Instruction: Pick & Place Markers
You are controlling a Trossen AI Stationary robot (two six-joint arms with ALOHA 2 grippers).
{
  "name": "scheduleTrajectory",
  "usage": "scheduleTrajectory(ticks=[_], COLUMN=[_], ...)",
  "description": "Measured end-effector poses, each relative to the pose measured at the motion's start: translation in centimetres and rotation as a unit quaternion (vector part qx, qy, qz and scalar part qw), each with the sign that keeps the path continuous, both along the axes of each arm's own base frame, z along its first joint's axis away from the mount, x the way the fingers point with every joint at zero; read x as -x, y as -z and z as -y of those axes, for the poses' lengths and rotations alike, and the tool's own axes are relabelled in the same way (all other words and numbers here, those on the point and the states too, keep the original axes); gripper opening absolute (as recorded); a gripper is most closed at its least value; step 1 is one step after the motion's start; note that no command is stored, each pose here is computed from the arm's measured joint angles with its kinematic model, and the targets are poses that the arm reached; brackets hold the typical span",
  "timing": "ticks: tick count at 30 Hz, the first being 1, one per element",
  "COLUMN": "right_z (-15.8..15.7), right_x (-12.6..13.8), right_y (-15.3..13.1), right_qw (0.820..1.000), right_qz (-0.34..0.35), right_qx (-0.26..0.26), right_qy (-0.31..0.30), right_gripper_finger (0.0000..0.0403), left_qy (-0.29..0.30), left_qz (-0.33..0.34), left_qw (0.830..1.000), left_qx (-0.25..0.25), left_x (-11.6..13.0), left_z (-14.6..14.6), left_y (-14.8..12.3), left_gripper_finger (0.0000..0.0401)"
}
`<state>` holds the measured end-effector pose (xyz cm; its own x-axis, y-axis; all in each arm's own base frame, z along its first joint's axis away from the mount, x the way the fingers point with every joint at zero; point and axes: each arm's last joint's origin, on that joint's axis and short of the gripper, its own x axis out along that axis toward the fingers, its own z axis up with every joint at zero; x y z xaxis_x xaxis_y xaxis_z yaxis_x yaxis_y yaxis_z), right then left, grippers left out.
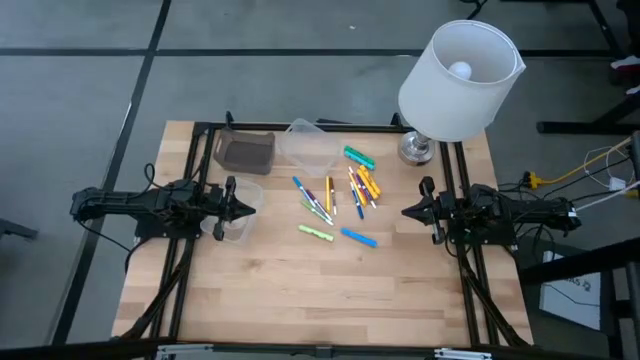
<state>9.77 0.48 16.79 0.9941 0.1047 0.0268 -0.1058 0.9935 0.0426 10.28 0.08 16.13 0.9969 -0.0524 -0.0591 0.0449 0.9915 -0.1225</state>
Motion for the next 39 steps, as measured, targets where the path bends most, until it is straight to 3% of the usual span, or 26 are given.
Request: scheduleTrajectory(ticks=[7,14,17,39], right_z=[-0.1,0.0,0.0,-0.1], right_x=[0.3,2.4,2.1,-2.4], right_y=[-1.0,-4.8,-5.7,-8.2], right_qw=[1.0,0.989,0.992,0.972], right_qz=[-0.015,-0.149,-0.127,-0.234], right_qx=[0.001,0.005,0.006,0.009], right_qy=[-0.004,-0.004,0.004,0.003], right_gripper_finger=[0.0017,0.0017,0.0017,0.0017], left_qy=[0.0,0.0,0.0,0.0], left_qz=[0.0,0.0,0.0,0.002], left_qw=[1.0,1.0,1.0,1.0], left_qx=[0.0,0.0,0.0,0.0], left_x=[0.0,0.0,0.0,0.0], left_z=[0.0,0.0,0.0,0.0], left_y=[0.0,0.0,0.0,0.0], left_gripper_finger=[0.0006,0.0006,0.0006,0.0006])
